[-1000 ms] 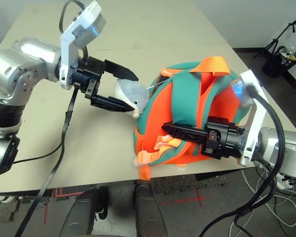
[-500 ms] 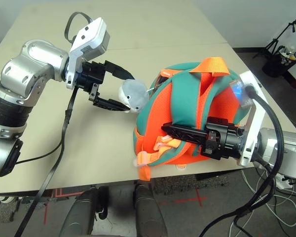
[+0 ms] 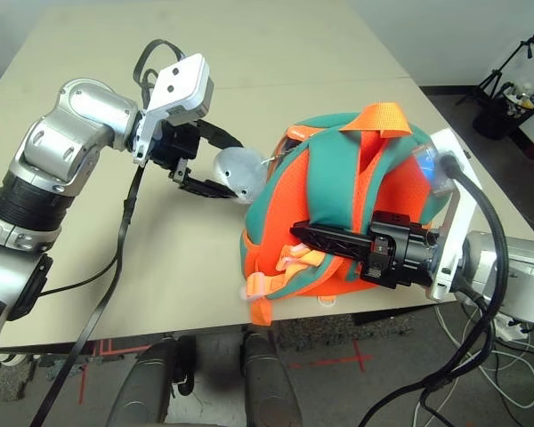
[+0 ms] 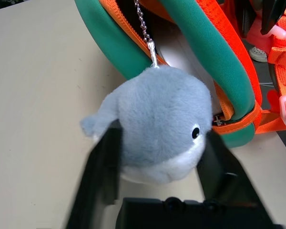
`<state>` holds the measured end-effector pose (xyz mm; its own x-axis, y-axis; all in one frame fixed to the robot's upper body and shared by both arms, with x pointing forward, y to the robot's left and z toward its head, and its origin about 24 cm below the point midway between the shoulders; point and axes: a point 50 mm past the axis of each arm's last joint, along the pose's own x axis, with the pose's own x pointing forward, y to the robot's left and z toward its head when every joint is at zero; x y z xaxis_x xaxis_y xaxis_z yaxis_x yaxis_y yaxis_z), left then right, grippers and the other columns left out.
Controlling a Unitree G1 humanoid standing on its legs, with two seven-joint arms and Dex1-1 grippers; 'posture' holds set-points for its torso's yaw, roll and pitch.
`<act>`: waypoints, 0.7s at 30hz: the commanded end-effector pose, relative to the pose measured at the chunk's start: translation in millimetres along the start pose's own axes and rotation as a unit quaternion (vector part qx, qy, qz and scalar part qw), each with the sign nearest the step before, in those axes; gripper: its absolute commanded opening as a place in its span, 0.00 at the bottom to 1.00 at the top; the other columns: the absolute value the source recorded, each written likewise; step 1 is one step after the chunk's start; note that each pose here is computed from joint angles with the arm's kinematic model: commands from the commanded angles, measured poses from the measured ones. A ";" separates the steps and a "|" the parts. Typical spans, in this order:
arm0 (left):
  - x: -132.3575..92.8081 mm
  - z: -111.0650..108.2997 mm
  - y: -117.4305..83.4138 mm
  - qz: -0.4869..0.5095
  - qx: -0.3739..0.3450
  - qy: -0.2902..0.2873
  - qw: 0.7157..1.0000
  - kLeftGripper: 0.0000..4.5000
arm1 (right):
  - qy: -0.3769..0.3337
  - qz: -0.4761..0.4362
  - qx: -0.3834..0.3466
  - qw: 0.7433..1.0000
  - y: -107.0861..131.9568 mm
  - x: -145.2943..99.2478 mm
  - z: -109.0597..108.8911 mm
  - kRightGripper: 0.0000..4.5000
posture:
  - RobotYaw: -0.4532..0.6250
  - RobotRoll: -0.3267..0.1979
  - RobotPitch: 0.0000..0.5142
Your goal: Put the pencil case into the backpack and zip it.
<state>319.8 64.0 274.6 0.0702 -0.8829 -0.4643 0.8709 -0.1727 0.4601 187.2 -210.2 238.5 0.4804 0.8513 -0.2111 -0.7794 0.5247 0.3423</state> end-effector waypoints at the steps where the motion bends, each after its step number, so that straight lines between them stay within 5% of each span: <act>1: 4.7 -3.3 -2.5 -0.004 0.006 0.008 1.000 0.34 | -0.003 0.013 -0.006 1.000 5.6 0.4 1.3 0.07 | 0.44 0.62 0.40; 7: -11.9 -6.0 -5.7 -0.008 -0.012 0.024 1.000 0.07 | -0.001 0.013 -0.006 1.000 4.4 0.5 1.3 0.07 | 0.45 0.62 0.41; 16: -80.8 13.0 -29.4 -0.052 -0.161 0.010 0.985 0.06 | 0.005 0.016 -0.001 1.000 3.3 0.6 -0.9 0.06 | 0.47 0.62 0.43; 21: -93.0 10.8 -47.3 -0.077 -0.210 0.030 0.974 0.06 | 0.005 0.017 0.000 1.000 2.4 1.4 -1.2 0.06 | 0.48 0.62 0.43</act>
<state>274.4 147.0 306.3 -0.0231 -0.8398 -0.5424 0.9950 -0.0723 0.0696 186.5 -210.1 239.4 0.4673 0.8604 -0.2034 -0.7891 0.5096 0.3430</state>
